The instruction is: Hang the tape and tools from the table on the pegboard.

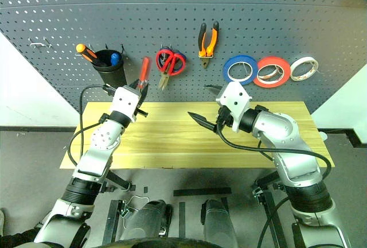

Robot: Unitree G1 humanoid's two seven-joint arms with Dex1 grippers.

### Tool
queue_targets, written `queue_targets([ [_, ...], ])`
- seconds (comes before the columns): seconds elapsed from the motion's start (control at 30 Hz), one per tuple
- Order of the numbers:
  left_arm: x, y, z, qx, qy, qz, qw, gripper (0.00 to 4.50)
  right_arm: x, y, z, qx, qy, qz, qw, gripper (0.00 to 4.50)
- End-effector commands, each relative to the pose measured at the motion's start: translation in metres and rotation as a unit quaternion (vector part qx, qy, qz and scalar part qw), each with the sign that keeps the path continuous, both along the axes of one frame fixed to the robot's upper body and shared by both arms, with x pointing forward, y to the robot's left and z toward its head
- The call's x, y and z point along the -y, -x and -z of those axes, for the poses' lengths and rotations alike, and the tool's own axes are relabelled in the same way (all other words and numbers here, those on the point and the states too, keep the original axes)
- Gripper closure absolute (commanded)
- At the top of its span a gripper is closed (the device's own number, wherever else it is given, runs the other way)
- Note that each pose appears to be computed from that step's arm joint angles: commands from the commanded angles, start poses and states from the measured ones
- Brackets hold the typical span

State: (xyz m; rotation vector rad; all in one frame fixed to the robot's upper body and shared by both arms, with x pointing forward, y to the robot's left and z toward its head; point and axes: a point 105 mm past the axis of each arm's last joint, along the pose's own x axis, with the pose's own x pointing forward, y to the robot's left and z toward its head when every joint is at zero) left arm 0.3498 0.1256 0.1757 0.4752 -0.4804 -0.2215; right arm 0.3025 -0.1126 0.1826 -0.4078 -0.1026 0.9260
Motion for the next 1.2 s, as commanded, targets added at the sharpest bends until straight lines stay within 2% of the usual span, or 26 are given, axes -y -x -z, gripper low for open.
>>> queue_targets([
  [0.03,-0.005,0.023,-0.053,0.150,0.001,-0.013,0.989,3.66,0.002,-0.001,-0.016,0.034,0.001,-0.003,0.999,0.00],
  [0.3,-0.020,0.020,-0.098,0.249,0.013,-0.058,0.967,3.66,0.001,0.000,-0.017,0.034,0.001,-0.009,0.999,0.00],
  [0.47,-0.026,-0.010,-0.124,0.268,0.017,-0.086,0.959,3.66,-0.001,0.004,-0.013,0.021,0.001,-0.015,1.000,0.00],
  [0.63,-0.022,-0.015,-0.133,0.288,0.018,-0.087,0.954,3.66,0.001,0.015,-0.010,0.005,0.005,-0.019,1.000,0.00],
  [0.83,-0.031,-0.010,-0.143,0.309,0.022,-0.103,0.945,3.66,0.006,0.023,-0.007,-0.017,0.015,-0.018,1.000,0.00],
  [1.2,-0.067,-0.009,-0.137,0.305,0.007,-0.167,0.937,3.66,0.013,0.032,0.002,-0.056,0.030,-0.014,0.998,0.00],
])
